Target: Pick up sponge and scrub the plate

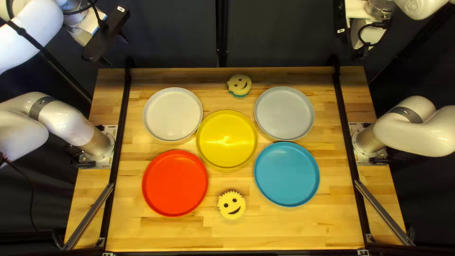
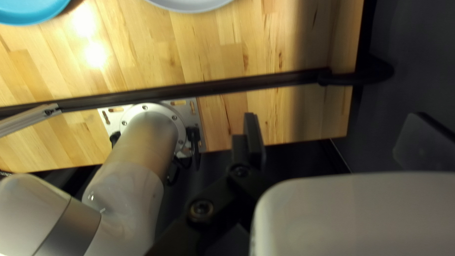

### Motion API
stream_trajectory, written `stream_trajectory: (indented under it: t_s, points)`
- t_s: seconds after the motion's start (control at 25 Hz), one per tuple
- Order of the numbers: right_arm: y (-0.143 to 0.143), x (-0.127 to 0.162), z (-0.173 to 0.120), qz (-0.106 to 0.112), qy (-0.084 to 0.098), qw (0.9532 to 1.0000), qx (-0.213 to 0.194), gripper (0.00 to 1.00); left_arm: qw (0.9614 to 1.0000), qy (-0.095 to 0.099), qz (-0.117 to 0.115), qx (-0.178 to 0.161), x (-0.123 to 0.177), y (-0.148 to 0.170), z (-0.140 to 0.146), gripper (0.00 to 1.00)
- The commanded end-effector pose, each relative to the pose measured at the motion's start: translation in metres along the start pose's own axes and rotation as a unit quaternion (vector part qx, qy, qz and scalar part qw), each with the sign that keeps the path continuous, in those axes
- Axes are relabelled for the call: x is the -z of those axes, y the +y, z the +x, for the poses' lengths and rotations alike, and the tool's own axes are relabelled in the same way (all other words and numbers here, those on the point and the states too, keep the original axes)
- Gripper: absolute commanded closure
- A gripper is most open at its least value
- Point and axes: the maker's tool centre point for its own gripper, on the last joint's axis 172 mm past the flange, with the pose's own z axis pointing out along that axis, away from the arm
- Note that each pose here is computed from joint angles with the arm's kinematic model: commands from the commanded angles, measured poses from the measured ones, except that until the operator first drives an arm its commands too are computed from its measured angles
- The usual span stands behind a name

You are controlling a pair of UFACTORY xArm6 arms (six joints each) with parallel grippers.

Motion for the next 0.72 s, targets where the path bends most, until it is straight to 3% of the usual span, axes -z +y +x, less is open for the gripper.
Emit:
stream_trajectory:
  t_s: [0.04, 0.28, 0.44, 0.72]
  points:
    - [0.003, -0.023, 0.039, 0.020, 0.019, 0.9996, -0.009, 0.00, 1.0000, 0.000, 0.000, 0.000, 0.000, 0.000, 0.000, 0.00]
    - [0.009, -0.064, 0.101, 0.039, 0.031, 0.9986, -0.014, 0.00, 1.0000, 0.000, 0.000, 0.000, 0.000, 0.000, 0.000, 0.00]
    - [0.007, -0.082, 0.140, 0.039, 0.038, 0.9984, -0.009, 0.00, 1.0000, 0.000, 0.000, 0.000, 0.000, 0.000, 0.000, 0.00]
    - [-0.002, -0.080, 0.147, 0.037, 0.036, 0.9986, 0.008, 0.00, 1.0000, 0.000, 0.000, 0.000, 0.000, 0.000, 0.000, 0.00]
